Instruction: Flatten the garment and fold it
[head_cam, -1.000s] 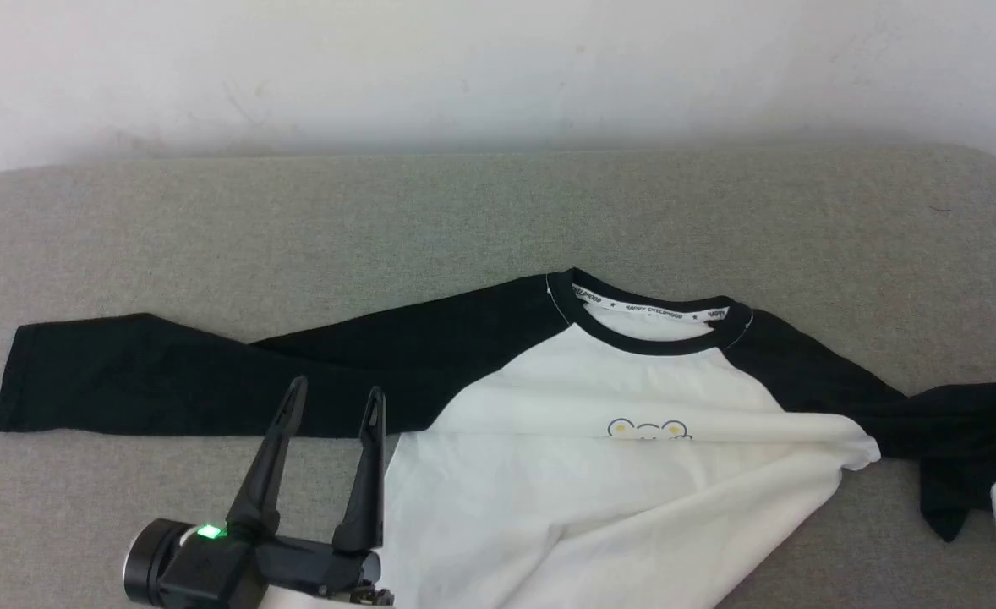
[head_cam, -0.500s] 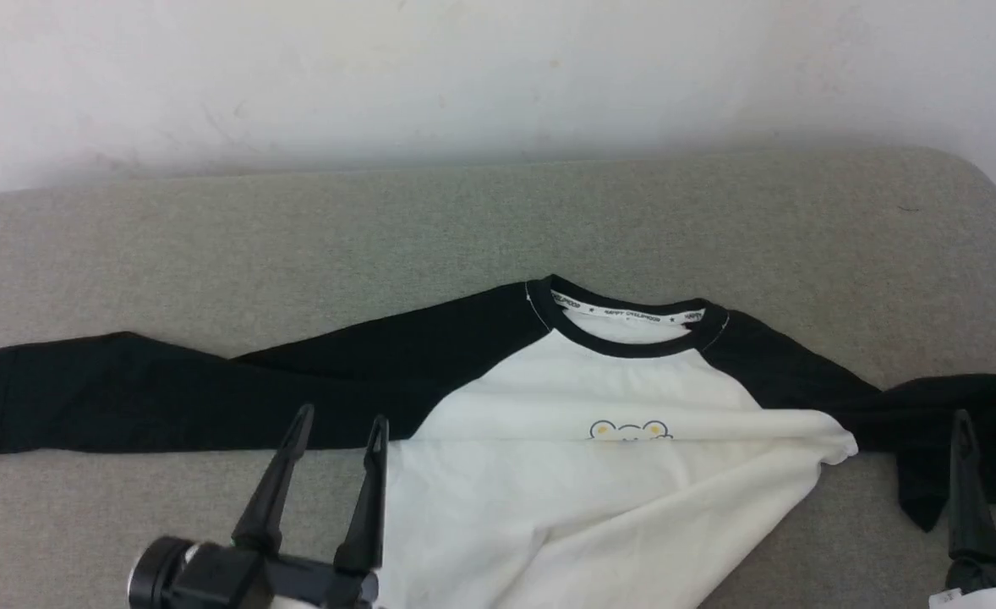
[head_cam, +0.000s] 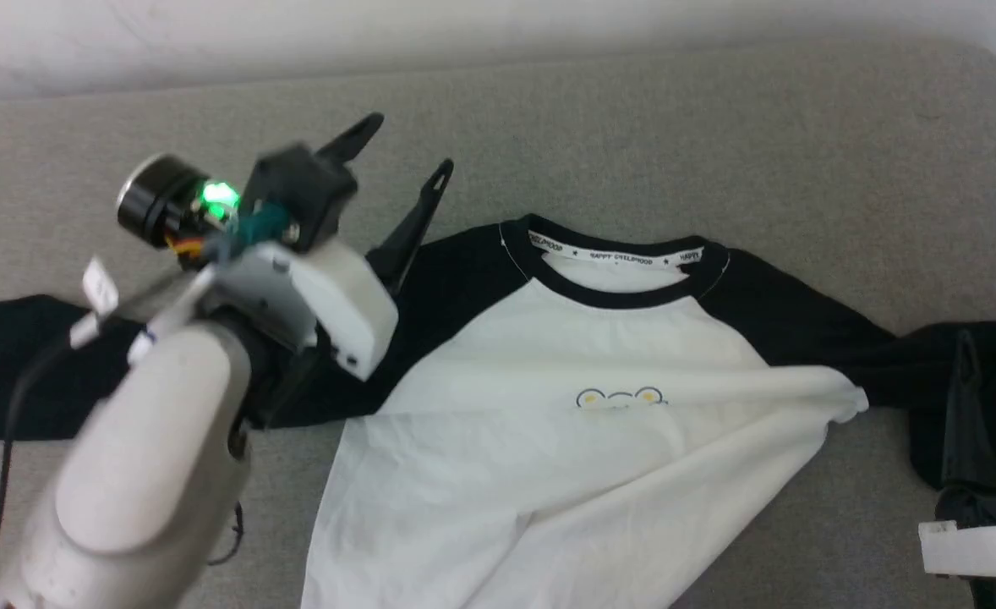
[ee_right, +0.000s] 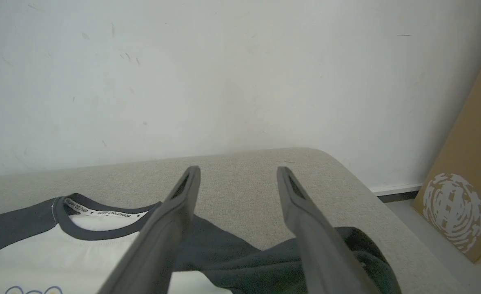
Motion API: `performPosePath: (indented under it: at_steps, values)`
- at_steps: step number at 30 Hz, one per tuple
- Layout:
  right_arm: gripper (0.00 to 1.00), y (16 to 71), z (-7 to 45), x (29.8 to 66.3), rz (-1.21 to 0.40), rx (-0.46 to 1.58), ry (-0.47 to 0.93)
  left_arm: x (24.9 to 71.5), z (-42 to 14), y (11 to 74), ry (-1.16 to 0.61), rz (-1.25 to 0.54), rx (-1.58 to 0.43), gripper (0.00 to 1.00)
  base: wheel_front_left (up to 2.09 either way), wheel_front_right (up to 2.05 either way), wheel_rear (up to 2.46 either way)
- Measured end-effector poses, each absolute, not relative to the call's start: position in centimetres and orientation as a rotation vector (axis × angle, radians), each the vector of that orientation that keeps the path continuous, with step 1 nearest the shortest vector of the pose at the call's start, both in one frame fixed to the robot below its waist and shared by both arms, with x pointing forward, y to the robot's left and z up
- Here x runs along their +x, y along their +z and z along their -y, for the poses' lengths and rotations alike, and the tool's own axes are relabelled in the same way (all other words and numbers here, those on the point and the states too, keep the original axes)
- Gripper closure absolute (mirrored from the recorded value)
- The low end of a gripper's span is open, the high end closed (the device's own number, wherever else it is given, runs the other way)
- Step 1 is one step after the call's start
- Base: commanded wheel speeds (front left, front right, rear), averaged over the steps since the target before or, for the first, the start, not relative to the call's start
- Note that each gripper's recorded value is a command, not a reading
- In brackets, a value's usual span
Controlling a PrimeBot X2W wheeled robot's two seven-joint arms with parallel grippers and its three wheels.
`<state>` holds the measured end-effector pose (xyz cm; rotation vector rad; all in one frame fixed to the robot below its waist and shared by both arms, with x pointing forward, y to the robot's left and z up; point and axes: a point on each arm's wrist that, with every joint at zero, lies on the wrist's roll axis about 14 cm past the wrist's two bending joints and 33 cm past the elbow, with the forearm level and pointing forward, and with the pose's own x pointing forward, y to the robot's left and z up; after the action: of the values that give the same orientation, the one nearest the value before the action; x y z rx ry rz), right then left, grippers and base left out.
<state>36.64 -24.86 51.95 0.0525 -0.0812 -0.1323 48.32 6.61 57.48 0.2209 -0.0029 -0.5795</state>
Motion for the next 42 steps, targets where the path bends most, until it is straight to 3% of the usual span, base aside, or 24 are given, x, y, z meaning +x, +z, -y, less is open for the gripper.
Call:
performPosePath:
  at_steps: [6, 13, 24, 25, 26, 37, 42]
  values:
    - [0.00, 49.4, 25.1, 37.9, 0.021, 0.056, -0.145, 51.7, -5.3, 51.6, -0.697, -0.306, 0.312, 0.00, 0.00, 0.00, 0.00]
    - [0.00, 47.8, 25.9, 38.3, -0.020, 0.042, -0.173, 51.5, -5.9, 43.3, -0.766, -0.728, 0.315, 0.00, 0.00, 0.00, 0.00]
    - [0.00, 46.1, 27.3, 37.7, -0.076, 0.023, -0.221, 50.5, -5.9, 38.0, -0.822, -0.970, 0.295, 0.00, 0.00, 0.00, 0.00]
    - [0.00, 46.0, 27.2, 37.8, -0.078, 0.022, -0.217, 50.5, -5.9, 37.9, -0.823, -0.974, 0.292, 0.27, 0.00, 0.00, 0.00]
    - [0.00, 46.1, 27.0, 38.0, -0.073, 0.019, -0.209, 50.5, -6.0, 37.9, -0.822, -0.975, 0.288, 1.00, 0.00, 0.00, 0.00]
    - [0.00, 55.4, 23.7, 44.7, 0.113, -0.094, -0.015, 49.1, -6.3, 39.3, -0.787, -0.886, 0.170, 1.00, 0.00, 0.00, 0.00]
    - [0.00, 59.4, 23.2, 47.6, 0.072, -0.136, 0.082, 47.4, -6.7, 40.5, -0.782, -0.854, 0.138, 1.00, 0.00, 0.00, 0.00]
